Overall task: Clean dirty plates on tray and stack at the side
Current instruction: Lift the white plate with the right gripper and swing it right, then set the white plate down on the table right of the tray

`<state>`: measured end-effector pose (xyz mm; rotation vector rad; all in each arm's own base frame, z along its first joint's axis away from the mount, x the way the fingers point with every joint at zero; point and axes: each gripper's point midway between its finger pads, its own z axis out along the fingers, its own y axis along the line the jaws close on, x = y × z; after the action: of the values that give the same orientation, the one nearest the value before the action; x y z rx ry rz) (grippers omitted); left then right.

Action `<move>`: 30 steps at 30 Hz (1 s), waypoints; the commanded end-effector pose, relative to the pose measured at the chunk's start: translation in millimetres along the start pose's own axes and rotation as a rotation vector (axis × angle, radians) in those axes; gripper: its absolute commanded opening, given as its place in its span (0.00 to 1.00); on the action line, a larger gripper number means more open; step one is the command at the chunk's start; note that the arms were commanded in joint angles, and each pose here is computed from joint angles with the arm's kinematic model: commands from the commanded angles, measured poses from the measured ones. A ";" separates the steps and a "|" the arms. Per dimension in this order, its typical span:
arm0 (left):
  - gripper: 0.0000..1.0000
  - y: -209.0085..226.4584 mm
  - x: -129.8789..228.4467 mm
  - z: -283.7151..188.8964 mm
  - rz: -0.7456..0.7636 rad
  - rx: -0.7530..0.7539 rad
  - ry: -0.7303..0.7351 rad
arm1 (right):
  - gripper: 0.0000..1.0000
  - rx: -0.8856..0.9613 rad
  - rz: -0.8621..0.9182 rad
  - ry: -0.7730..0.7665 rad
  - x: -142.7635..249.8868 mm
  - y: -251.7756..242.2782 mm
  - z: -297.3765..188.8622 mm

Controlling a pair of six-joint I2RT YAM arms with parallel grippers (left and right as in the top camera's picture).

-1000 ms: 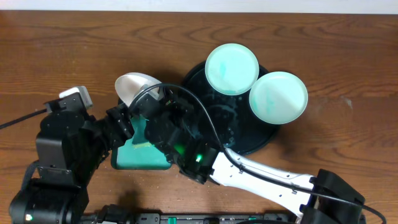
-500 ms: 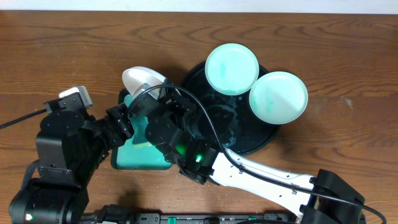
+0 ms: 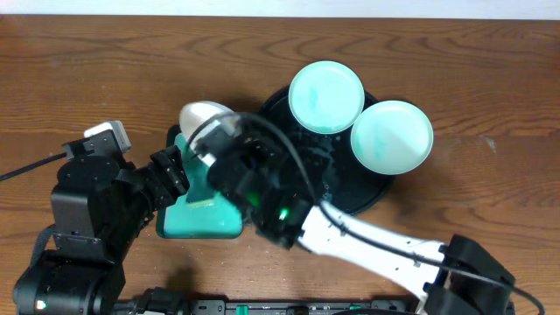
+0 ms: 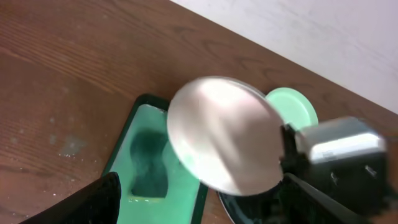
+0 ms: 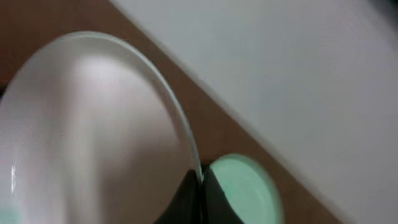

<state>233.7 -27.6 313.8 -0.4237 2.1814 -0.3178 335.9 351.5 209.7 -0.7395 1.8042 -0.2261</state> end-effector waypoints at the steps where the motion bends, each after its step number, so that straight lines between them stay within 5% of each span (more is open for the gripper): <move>1: 0.81 -1.0 -4.2 -3.9 0.002 0.003 -0.012 | 0.01 -0.249 0.472 0.105 15.4 6.7 15.2; 6: 0.81 0.7 -1.3 -3.9 0.003 -0.004 0.000 | 0.01 -0.612 0.649 0.080 -14.0 -16.7 -9.9; 11: 0.81 0.6 -1.4 -3.9 0.003 -0.003 0.000 | 0.01 -0.462 0.834 0.062 2.4 -140.9 -19.7; 16: 0.82 0.6 -1.4 -3.9 0.003 -0.003 0.000 | 0.01 0.047 1.118 0.281 136.1 -294.1 -24.0; 20: 0.81 0.6 -1.4 -3.9 0.003 -0.003 0.000 | 0.01 0.380 1.303 0.464 247.6 -365.8 -49.6; 25: 0.81 0.6 -1.4 -3.9 0.003 -0.003 0.000 | 0.01 0.605 1.504 0.652 365.8 -403.0 -79.8; 30: 0.81 0.7 -1.3 -3.9 0.003 -0.004 0.000 | 0.01 0.644 1.623 0.880 446.6 -380.3 -87.9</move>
<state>231.3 -27.2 310.5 -0.4262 2.1974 -0.3126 324.9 -224.8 107.4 1.4227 2.2815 -0.0074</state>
